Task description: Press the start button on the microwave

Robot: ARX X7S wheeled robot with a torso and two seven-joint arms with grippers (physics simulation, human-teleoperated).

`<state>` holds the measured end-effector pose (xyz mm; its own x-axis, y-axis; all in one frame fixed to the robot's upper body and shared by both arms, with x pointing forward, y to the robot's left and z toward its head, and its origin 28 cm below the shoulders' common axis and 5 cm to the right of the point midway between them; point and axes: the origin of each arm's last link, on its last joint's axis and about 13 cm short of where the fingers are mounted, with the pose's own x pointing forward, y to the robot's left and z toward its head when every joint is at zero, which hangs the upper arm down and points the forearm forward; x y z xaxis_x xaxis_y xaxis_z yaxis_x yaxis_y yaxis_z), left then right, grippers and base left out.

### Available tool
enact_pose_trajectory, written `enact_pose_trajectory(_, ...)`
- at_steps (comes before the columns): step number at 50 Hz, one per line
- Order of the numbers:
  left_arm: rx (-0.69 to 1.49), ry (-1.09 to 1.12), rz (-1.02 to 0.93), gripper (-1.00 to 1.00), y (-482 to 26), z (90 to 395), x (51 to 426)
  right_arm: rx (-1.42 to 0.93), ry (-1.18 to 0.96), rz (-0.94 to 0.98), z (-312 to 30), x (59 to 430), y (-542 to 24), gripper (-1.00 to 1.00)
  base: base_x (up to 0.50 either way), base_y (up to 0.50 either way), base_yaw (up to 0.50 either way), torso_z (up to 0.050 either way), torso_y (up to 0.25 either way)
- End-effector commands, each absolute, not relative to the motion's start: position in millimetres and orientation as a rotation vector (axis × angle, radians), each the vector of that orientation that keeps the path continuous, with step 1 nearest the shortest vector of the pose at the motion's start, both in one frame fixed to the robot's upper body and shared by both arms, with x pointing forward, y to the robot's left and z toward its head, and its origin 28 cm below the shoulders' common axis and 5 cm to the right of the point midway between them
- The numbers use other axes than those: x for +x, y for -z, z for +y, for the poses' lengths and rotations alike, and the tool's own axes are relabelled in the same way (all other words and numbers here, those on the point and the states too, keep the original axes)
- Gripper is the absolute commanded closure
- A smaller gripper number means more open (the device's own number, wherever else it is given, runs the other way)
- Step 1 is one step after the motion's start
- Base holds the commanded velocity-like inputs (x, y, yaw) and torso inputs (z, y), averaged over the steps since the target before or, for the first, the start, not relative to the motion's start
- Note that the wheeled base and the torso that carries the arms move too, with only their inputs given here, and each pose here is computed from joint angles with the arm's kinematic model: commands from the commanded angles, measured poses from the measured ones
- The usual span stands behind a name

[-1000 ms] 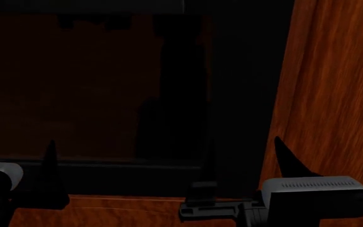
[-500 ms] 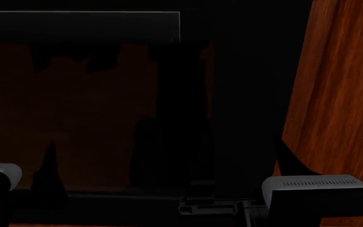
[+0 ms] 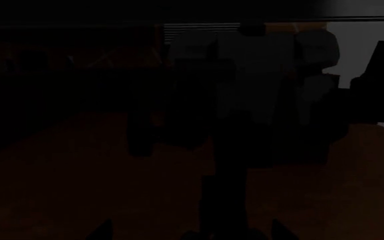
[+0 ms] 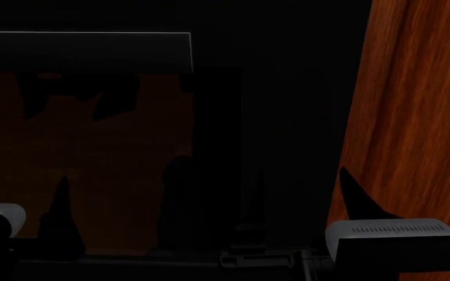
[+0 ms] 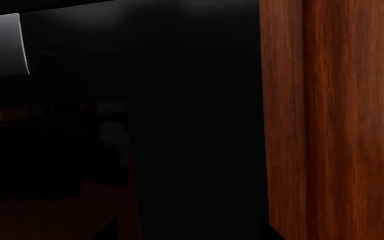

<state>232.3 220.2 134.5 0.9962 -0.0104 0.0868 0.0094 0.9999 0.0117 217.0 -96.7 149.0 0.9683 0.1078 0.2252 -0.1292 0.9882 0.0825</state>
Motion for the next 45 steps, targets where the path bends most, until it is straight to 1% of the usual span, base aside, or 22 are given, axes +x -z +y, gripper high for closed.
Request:
enact_pose_trajectory(1, 0.011, 0.008, -0.086, -1.0, -135, 220, 232, 0.092, -0.106, -0.256, -97, 208, -158, -1.0, 0.0, 0.0, 0.0, 0.0, 0.0)
enact_pose_trajectory(4, 0.012, 0.01, -0.087, -1.0, -135, 220, 232, 0.059, -0.053, -0.308, -98, 199, -175, -1.0, 0.0, 0.0, 0.0, 0.0, 0.0)
enact_pose_trajectory(8, 0.012, 0.017, -0.089, -1.0, -136, 219, 232, 0.053, -0.023, -0.43, -96, 185, -215, -1.0, 0.0, 0.0, 0.0, 0.0, 0.0)
enact_pose_trajectory(12, 0.015, 0.019, -0.092, -1.0, -137, 219, 231, 0.041, -0.045, -0.485, -95, 183, -238, -1.0, 0.0, 0.0, 0.0, 0.0, 0.0)
enact_pose_trajectory(16, 0.019, 0.02, -0.095, -1.0, -138, 220, 231, -0.025, -0.065, -0.545, -96, 183, -263, -1.0, 0.0, 0.0, 0.0, 0.0, 0.0)
enact_pose_trajectory(17, 0.018, 0.02, -0.095, -1.0, -137, 220, 231, -0.028, -0.075, -0.529, -95, 184, -269, -1.0, 0.0, 0.0, 0.0, 0.0, 0.0)
enact_pose_trajectory(18, 0.016, 0.019, -0.096, -1.0, -137, 220, 231, 0.053, -0.094, -0.535, -95, 185, -277, -1.0, 0.0, 0.0, 0.0, 0.0, 0.0)
enact_pose_trajectory(22, 0.02, 0.026, -0.093, -1.0, -136, 218, 231, -0.023, -0.087, -0.505, -99, 194, -301, -1.0, 0.0, 0.0, 0.0, 0.0, 0.0)
enact_pose_trajectory(29, 0.019, 0.032, -0.094, -1.0, -136, 217, 232, -0.069, -0.11, -0.536, -99, 204, -343, -1.0, 0.0, 0.0, 0.0, 0.0, 0.0)
enact_pose_trajectory(38, 0.019, 0.038, -0.086, -1.0, -132, 217, 234, -0.173, -0.066, -0.578, -95, 222, -388, -1.0, 0.0, 0.0, 0.0, 0.0, 0.0)
enact_pose_trajectory(45, 0.02, 0.037, -0.085, -1.0, -130, 218, 235, -0.201, -0.048, -0.593, -93, 229, -416, -1.0, 0.0, 0.0, 0.0, 0.0, 0.0)
